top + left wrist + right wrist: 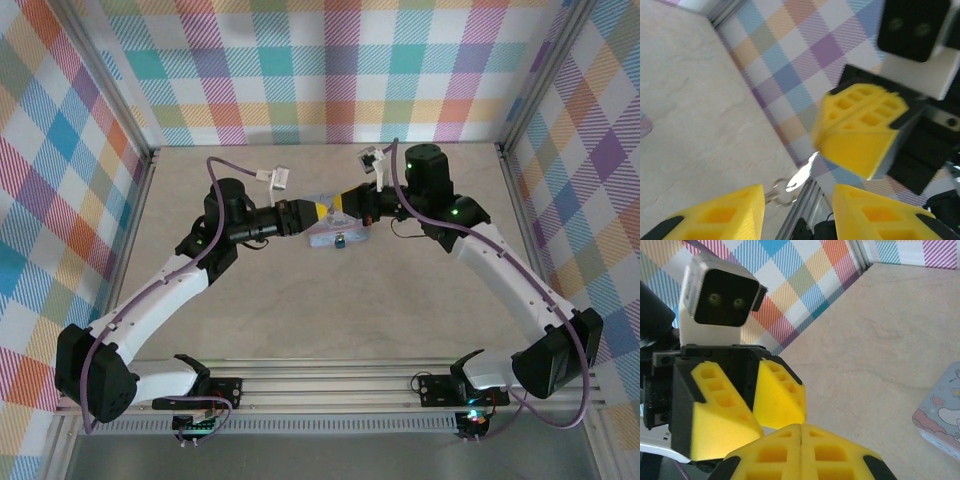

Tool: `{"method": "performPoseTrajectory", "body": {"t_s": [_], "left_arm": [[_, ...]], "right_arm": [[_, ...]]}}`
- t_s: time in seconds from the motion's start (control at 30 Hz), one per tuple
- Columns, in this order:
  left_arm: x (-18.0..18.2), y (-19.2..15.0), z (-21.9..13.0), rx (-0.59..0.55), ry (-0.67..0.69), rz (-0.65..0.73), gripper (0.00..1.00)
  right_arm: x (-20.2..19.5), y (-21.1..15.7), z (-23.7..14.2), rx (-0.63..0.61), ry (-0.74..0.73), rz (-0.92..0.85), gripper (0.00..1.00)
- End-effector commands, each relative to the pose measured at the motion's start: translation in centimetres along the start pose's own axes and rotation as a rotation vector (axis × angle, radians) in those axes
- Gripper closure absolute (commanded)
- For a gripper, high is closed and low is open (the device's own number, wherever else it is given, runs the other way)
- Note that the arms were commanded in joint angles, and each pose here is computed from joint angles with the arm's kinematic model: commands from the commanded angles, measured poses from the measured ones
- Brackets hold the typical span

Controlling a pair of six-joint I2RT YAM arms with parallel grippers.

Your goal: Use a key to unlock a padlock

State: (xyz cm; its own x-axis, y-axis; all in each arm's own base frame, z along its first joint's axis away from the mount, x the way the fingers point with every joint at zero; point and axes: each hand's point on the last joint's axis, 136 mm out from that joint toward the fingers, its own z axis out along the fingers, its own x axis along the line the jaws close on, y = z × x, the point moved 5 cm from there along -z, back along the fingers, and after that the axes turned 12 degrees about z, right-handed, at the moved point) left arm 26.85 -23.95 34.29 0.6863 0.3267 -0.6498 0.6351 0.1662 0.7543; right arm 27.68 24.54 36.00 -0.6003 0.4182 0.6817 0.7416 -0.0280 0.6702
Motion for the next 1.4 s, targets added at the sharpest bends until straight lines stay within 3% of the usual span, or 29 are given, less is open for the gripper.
{"method": "performPoseTrajectory", "body": {"t_s": [0.0,0.27,0.5,0.87,1.37], "left_arm": [[-1.3,1.2,0.1,-0.089,-0.121,-0.051,0.62],[-0.9,0.8,0.3,-0.098,-0.143,-0.094,0.68],[0.5,-0.5,-0.2,-0.089,-0.044,-0.120,0.63],[0.1,-0.5,0.2,-0.095,-0.129,-0.166,0.62],[1.6,-1.5,0.6,-0.082,-0.070,-0.208,0.62]], "right_arm": [[0.0,0.5,0.5,-0.035,0.058,0.098,1.00],[-0.5,0.7,0.6,-0.058,0.074,0.197,1.00],[-0.6,0.5,0.4,-0.059,0.071,0.225,1.00],[-0.6,0.3,0.2,-0.079,0.088,0.259,1.00],[-0.4,0.2,0.0,-0.083,0.091,0.263,1.00]]}}
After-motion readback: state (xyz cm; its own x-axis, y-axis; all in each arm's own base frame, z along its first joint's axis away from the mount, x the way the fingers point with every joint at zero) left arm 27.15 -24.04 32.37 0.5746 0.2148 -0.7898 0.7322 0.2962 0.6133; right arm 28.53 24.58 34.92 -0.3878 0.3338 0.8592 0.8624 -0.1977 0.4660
